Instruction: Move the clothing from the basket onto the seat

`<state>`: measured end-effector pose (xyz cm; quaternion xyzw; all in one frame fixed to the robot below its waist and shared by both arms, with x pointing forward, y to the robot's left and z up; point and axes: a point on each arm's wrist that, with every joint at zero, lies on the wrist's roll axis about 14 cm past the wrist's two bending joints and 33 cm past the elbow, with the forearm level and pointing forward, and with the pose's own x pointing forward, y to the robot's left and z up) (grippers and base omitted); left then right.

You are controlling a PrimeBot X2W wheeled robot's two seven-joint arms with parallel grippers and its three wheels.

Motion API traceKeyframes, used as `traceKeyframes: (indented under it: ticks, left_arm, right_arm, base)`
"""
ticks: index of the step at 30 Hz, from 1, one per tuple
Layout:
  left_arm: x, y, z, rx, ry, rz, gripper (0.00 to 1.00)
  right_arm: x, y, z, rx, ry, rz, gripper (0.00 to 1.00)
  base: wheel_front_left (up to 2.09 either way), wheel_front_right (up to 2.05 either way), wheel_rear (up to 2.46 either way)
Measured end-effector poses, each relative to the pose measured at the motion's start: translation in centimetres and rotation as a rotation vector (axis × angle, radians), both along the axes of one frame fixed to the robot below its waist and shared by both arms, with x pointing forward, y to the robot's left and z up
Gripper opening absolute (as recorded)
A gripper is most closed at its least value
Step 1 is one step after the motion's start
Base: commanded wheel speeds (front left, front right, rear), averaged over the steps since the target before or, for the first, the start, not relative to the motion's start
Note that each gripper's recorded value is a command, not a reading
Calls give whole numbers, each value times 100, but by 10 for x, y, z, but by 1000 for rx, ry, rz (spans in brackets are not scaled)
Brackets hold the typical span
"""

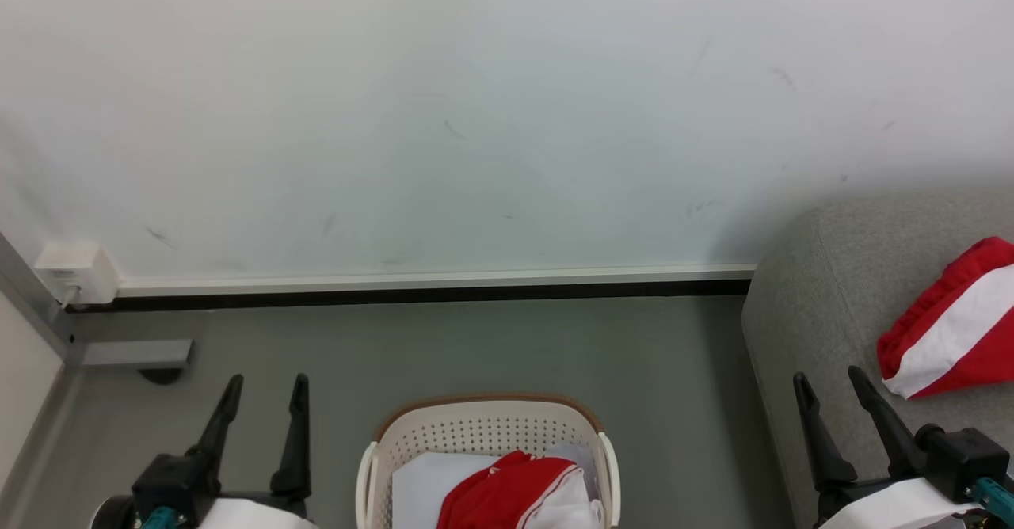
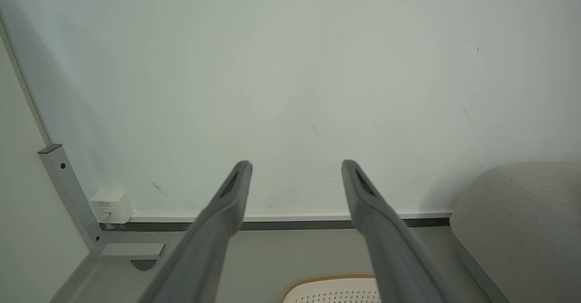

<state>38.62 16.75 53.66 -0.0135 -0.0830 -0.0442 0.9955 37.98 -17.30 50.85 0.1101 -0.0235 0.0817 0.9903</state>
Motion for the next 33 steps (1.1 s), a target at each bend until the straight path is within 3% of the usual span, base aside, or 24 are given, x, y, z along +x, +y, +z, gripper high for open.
traceKeyframes:
  ticks: [18,33]
  left_arm:
    - [11,-11,-7,8,19,-36,100]
    - [62,-53,-34,0,83,-158,100]
  right_arm:
    - [2,-8,4,8,-14,-25,100]
    - [28,-36,8,-5,-27,-90,100]
  base:
    - [0,0,0]
    - [0,0,0]
